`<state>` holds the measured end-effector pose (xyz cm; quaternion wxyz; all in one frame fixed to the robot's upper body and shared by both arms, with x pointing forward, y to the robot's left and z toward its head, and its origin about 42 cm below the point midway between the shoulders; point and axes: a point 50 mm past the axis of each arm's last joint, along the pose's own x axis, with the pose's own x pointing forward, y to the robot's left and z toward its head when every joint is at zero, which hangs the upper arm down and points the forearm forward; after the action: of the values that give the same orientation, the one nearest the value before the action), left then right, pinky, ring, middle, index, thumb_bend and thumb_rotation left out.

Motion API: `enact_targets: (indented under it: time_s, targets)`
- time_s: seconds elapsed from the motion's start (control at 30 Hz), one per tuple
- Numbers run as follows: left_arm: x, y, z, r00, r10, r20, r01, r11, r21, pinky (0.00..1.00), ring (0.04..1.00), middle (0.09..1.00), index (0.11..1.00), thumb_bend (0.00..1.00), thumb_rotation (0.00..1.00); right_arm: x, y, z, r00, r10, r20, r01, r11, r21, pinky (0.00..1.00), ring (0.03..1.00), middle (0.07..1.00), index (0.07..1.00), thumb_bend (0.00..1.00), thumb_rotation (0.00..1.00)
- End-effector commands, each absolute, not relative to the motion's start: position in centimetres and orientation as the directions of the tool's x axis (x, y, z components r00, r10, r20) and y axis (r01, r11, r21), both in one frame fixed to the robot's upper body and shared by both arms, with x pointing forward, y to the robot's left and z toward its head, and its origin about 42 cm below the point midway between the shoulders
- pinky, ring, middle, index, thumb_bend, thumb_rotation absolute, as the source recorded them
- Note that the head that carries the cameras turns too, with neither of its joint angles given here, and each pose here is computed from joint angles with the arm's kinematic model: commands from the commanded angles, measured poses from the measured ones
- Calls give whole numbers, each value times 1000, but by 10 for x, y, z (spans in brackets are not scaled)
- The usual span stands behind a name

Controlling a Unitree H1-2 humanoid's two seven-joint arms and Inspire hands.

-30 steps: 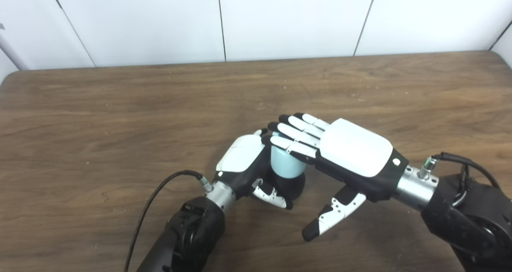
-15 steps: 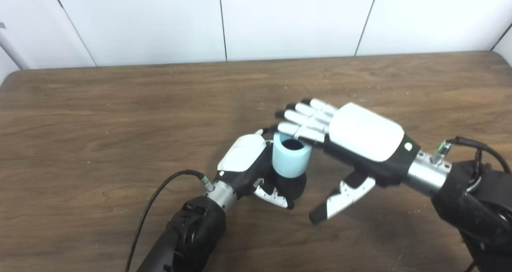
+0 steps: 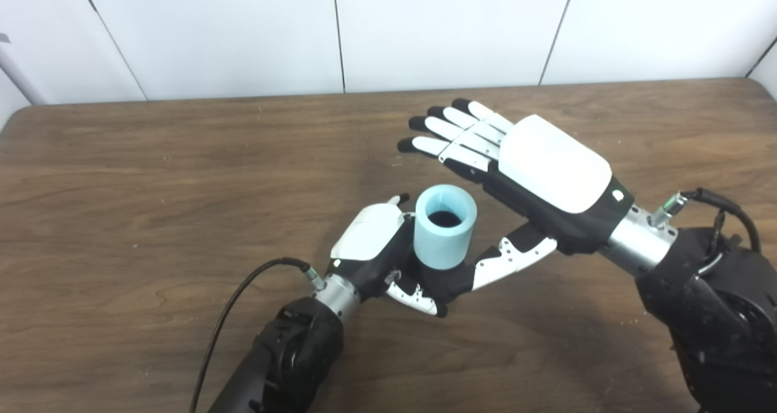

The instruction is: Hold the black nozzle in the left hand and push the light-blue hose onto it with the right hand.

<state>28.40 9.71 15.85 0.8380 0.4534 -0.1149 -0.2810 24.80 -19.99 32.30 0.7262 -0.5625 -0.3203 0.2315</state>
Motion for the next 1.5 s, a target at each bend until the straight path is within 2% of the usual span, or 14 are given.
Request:
enact_targets:
  time_s: [0.0,0.13,0.2,0.23,0.27,0.33,0.37,0.4,0.47,0.57,0.7,0.83,1.23,1.47]
  targets:
    - [276,103,123,793,-561,-240,490,351,798,1000,685,514,467,521,0,249,-202,336,674,689,268,93,281,-955,1000,983,965,912,597,949]
    - [276,104,124,792,-567,-227,483,354,801,1000,676,497,479,523,0,254,-207,330,698,672,247,68,281,-957,1000,985,965,911,582,934]
    - [276,105,123,795,-569,-210,467,353,811,1000,642,498,484,522,0,256,-211,326,717,659,226,43,283,-958,1000,985,964,912,574,931]
    - [277,105,123,798,-569,-199,453,348,821,1000,646,519,482,519,0,256,-212,324,726,653,216,31,282,-959,999,985,964,914,570,930]
    - [277,106,123,800,-569,-191,443,344,828,1000,676,623,490,518,23,257,-213,323,731,650,209,24,282,-959,996,985,964,916,567,930]
    - [278,107,124,807,-565,-175,412,325,851,1000,708,695,495,518,37,256,-214,322,739,644,199,12,283,-959,994,985,964,917,566,929]
    - [278,107,125,812,-560,-163,388,310,868,1000,743,746,626,685,15,256,-214,322,743,640,194,7,283,-959,993,985,964,918,565,929]
    - [278,108,126,820,-553,-145,356,295,886,1000,766,778,684,744,10,256,-214,321,747,637,190,2,284,-959,992,985,964,919,565,929]
    - [279,108,127,841,-532,-95,283,282,917,994,797,818,757,820,68,256,-215,321,753,632,183,-7,285,-958,989,984,964,920,565,930]
    - [280,109,130,860,-511,-16,200,308,930,969,822,841,811,895,161,257,-215,320,761,626,173,-18,286,-958,979,983,965,921,564,930]
    - [280,112,133,852,-523,24,184,342,921,975,884,901,868,951,197,256,-216,318,768,620,159,-28,281,-959,956,976,960,921,564,930]
    - [280,116,136,841,-540,31,166,311,936,997,971,978,923,991,206,256,-219,318,771,618,152,-32,277,-960,944,970,956,921,568,930]
    - [285,126,147,849,-527,45,126,284,950,1000,1000,1000,966,1000,223,259,-223,318,773,618,143,-35,266,-963,935,963,947,920,567,928]
    - [288,141,165,849,-524,66,150,359,921,1000,1000,1000,962,1000,239,263,-232,318,791,595,141,-38,279,-960,925,959,940,922,544,915]
